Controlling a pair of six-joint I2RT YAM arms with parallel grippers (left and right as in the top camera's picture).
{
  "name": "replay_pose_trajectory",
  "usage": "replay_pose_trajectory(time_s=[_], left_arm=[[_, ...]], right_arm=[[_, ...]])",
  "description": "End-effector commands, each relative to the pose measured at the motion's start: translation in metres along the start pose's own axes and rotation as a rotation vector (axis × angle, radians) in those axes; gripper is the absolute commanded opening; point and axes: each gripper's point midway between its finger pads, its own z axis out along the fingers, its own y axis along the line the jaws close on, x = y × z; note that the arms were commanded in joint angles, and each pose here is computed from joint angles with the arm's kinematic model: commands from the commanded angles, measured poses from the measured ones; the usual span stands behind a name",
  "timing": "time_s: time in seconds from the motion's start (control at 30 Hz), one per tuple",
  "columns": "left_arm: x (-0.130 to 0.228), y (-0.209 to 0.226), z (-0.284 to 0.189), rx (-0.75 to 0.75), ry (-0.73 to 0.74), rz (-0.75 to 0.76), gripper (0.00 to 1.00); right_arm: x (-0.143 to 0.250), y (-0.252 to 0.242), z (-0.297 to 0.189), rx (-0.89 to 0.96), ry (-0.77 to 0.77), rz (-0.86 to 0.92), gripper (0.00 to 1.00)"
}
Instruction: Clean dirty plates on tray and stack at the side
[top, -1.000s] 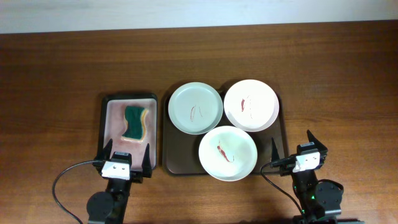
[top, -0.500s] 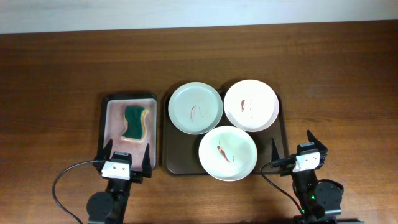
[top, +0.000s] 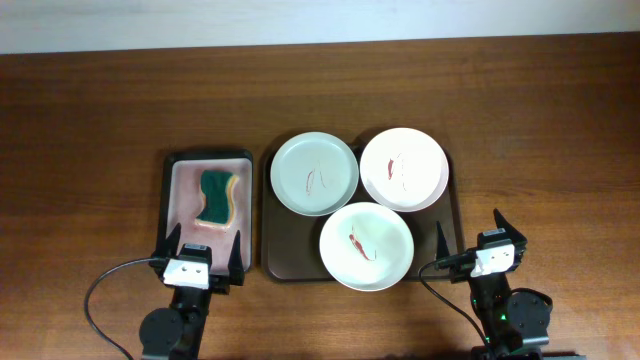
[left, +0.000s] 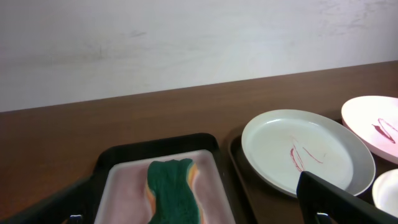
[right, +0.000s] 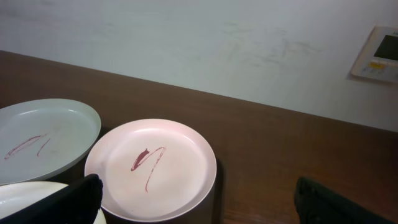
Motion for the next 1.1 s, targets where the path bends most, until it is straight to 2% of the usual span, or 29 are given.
replay_pose_trajectory(time_s=[0.0, 0.27, 0.4, 0.53, 0.67, 0.7, 0.83, 0.97, 1.07], left_arm=[[0.001, -0.001, 0.000, 0.007, 0.000, 0.016, 0.99], [0.000, -0.002, 0.000, 0.014, -0.005, 0.015, 0.99], [-0.005, 0.000, -0.003, 0.005, 0.018, 0.014, 0.99], [-0.016, 0.005, -0.006, -0.017, 0.088, 0.011, 0.99], [-0.023, 0.006, 0.001, -0.008, 0.212, 0.009, 1.00], [-0.026, 0.006, 0.011, -0.001, 0.292, 0.008, 0.99], [-0.031, 0.006, 0.029, 0.007, 0.451, -0.026, 0.99], [-0.028, -0.002, 0.050, 0.066, 0.633, -0.047, 0.99], [-0.017, -0.009, 0.057, 0.106, 0.821, -0.072, 0.99]], right_arm=[[0.002, 0.003, 0.000, -0.013, 0.001, 0.002, 0.99], [0.001, 0.005, 0.000, -0.026, -0.002, 0.005, 0.99], [-0.006, 0.003, -0.001, -0.022, -0.015, 0.123, 0.99], [-0.004, 0.003, -0.003, -0.024, 0.050, 0.206, 0.99], [-0.020, 0.001, -0.004, -0.030, 0.156, 0.223, 0.99], [-0.030, -0.001, 0.000, -0.027, 0.219, 0.284, 0.99], [-0.039, 0.003, 0.015, -0.063, 0.383, 0.334, 0.99], [-0.024, 0.006, 0.030, -0.071, 0.607, 0.353, 0.99], [-0.009, 0.008, 0.035, -0.072, 0.794, 0.366, 0.99]])
